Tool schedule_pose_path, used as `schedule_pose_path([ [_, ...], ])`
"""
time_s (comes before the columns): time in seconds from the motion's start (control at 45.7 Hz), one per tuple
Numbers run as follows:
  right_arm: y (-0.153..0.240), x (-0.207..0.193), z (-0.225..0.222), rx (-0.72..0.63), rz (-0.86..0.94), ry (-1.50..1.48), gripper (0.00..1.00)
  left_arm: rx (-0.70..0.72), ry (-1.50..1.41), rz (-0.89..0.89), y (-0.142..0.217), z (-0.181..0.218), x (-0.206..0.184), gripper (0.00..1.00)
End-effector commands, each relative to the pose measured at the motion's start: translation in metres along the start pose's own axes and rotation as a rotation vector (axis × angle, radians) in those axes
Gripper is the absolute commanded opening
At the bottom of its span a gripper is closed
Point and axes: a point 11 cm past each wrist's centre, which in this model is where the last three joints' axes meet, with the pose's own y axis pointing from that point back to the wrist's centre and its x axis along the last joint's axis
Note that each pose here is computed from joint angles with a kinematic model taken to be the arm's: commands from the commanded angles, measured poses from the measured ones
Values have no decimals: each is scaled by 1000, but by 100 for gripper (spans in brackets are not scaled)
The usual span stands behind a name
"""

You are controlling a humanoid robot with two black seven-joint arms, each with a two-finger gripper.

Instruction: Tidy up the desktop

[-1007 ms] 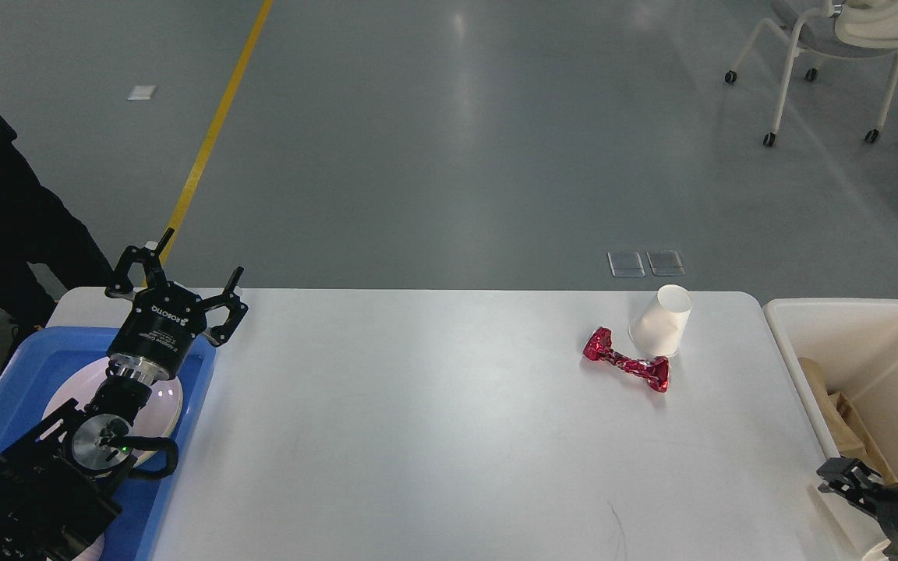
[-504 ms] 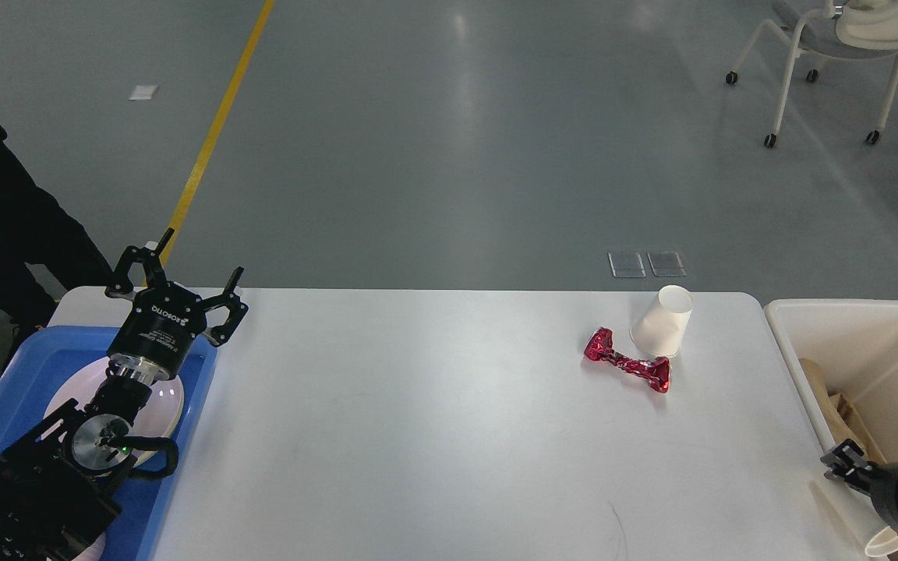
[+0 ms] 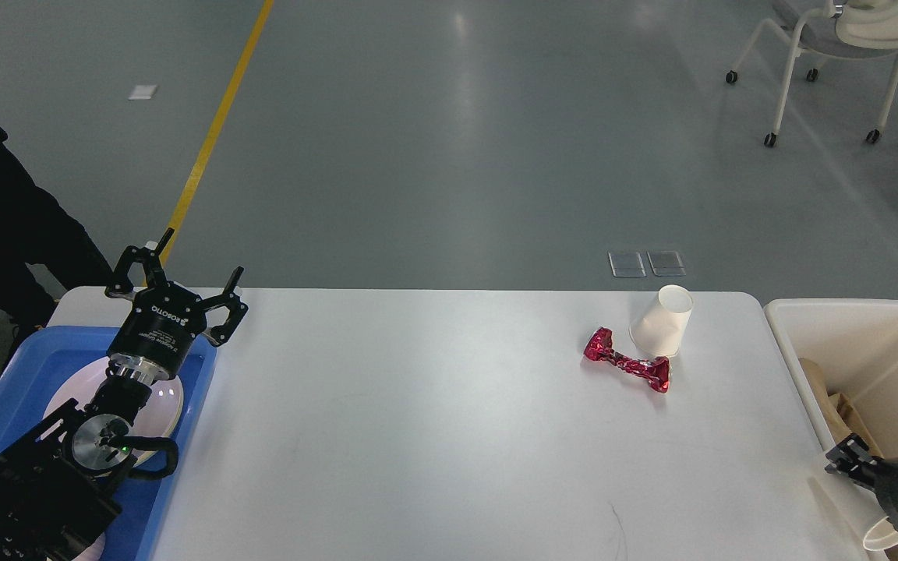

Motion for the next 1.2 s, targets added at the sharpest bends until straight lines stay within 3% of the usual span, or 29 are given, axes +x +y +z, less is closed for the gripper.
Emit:
schedule_pose_path([
  [0.0, 16, 13, -7, 31, -21, -42, 0, -1, 0, 0, 0, 0, 0, 100],
  [0.35, 55, 55, -45, 154, -62, -117, 0, -1, 0, 0, 0, 0, 0, 100],
  [1.183, 50, 54, -48, 139, -54, -29, 0, -1, 0, 0, 0, 0, 0, 100],
])
